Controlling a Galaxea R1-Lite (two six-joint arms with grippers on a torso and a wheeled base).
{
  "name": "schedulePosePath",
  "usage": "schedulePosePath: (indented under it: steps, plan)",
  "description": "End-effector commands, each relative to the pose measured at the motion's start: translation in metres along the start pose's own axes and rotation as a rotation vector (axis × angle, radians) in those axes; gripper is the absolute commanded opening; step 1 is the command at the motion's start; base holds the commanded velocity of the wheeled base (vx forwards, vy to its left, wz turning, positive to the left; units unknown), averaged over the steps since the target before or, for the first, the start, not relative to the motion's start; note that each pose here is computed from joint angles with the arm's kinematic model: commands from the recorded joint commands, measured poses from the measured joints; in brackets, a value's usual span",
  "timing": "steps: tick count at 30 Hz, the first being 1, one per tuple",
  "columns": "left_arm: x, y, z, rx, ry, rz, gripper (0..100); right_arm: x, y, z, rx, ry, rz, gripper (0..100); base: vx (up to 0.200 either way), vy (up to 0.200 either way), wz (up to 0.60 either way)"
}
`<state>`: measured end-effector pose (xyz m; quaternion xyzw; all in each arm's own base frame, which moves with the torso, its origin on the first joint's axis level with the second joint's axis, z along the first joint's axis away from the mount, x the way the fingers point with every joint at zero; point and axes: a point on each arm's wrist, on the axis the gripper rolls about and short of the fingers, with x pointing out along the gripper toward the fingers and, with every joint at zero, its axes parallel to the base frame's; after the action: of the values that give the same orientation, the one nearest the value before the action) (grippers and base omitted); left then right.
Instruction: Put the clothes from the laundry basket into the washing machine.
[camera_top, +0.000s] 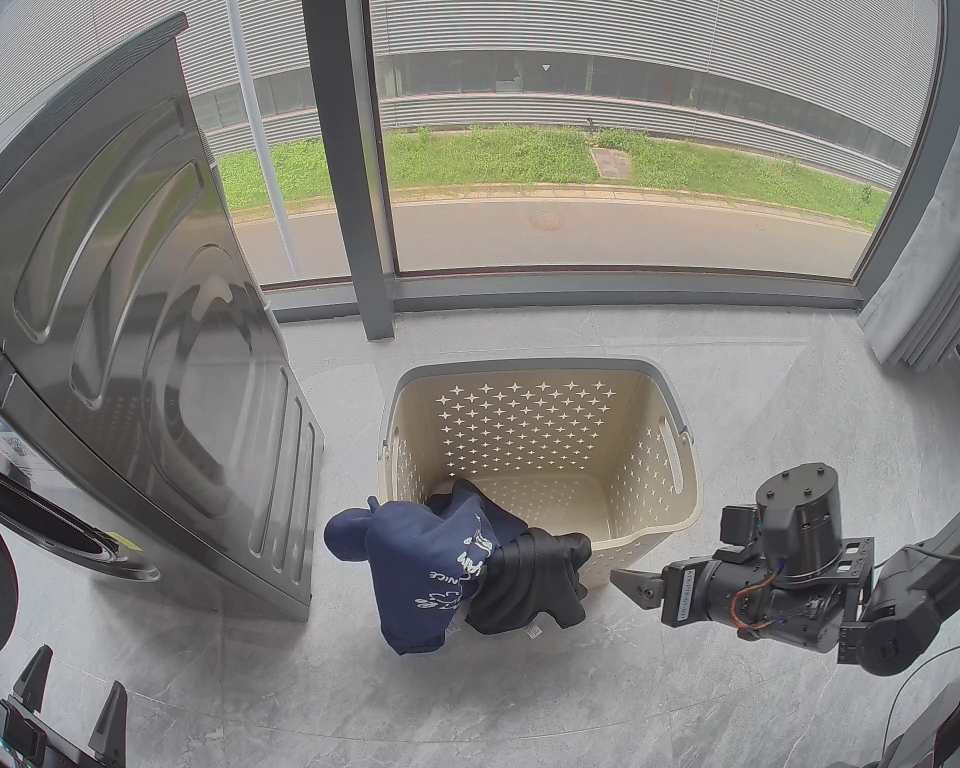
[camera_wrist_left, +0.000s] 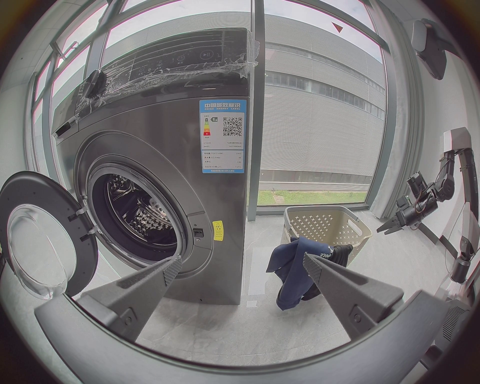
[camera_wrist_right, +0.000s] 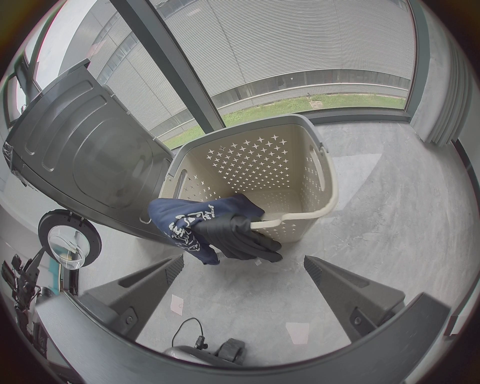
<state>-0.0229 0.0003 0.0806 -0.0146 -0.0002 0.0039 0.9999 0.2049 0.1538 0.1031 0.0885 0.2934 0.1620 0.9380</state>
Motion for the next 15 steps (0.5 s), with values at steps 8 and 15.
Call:
schedulePosePath:
  steps: [8, 15]
  plan:
    - [0.0007, 0.0001, -0.0047, 0.000, 0.009, 0.000, 100, 0.0234, 0.0073, -0.0116, -0.015, 0.023, -0.005, 100, 0.000, 0.000, 0.00]
    - [0.0007, 0.0001, -0.0047, 0.000, 0.009, 0.000, 100, 0.0273, 0.0084, -0.0184, -0.031, 0.053, -0.009, 100, 0.000, 0.000, 0.00]
